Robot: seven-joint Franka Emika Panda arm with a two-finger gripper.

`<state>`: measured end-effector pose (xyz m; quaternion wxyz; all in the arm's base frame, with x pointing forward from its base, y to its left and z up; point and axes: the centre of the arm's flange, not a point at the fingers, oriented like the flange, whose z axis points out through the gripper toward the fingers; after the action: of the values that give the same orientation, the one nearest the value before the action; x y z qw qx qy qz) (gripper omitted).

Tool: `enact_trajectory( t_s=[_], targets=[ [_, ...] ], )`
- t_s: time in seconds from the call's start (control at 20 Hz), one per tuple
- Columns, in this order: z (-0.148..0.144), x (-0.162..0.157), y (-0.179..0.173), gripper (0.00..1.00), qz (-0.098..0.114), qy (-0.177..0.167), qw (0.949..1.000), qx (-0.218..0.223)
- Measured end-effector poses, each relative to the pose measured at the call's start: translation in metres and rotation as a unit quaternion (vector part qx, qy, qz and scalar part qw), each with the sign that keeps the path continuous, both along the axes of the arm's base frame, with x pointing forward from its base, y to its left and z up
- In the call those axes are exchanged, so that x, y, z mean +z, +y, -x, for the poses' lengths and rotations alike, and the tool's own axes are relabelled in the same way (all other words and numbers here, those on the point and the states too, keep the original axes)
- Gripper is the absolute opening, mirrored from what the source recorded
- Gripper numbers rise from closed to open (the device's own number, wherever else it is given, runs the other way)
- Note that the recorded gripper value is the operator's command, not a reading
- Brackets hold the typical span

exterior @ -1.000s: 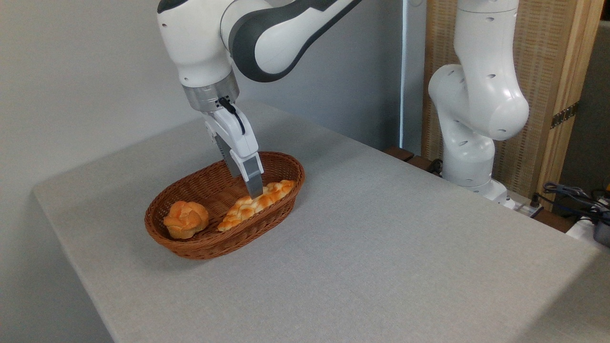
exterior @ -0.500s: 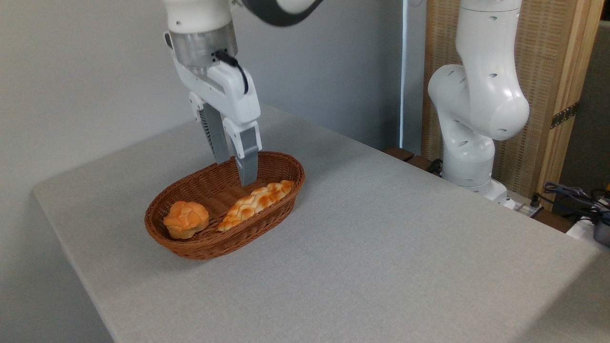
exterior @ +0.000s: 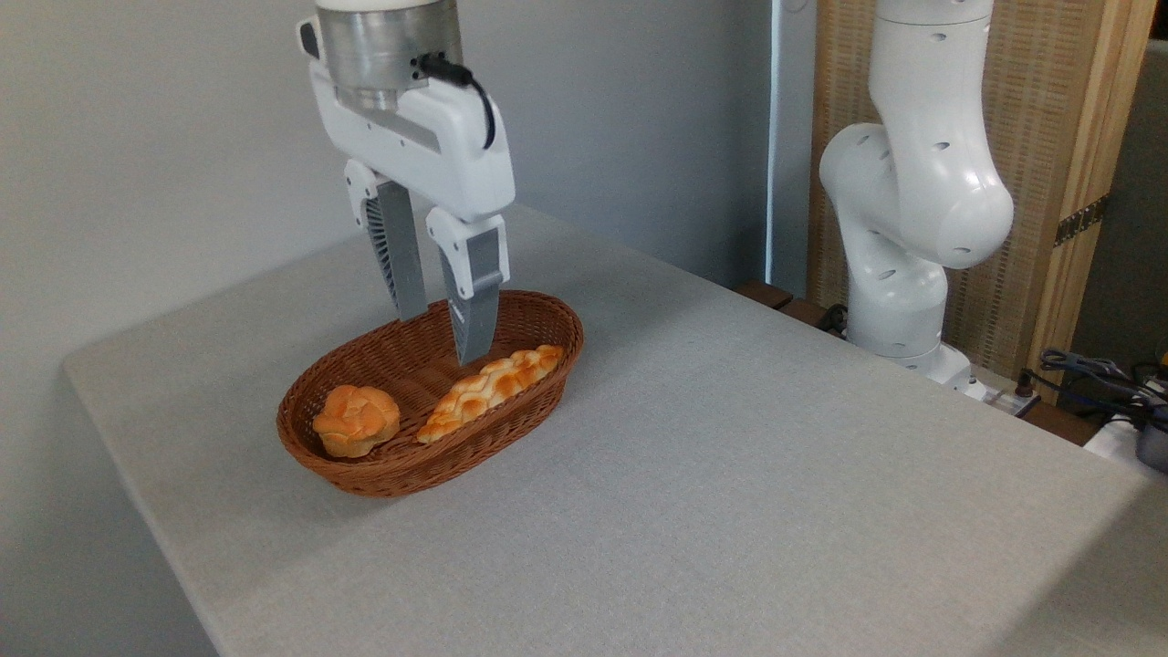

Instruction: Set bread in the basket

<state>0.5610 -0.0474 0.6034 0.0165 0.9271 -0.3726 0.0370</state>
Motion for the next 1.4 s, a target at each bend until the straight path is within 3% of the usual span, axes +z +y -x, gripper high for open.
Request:
enact_trajectory(
  t_s=[0.6,1.4],
  targets=[
    [-0.006,-0.004,-0.012,1.0,-0.003,0.002,1.0,-0.009],
    [-0.005,-0.006,0.015,1.0,-0.003,0.018,0.9997,0.013]
  ],
)
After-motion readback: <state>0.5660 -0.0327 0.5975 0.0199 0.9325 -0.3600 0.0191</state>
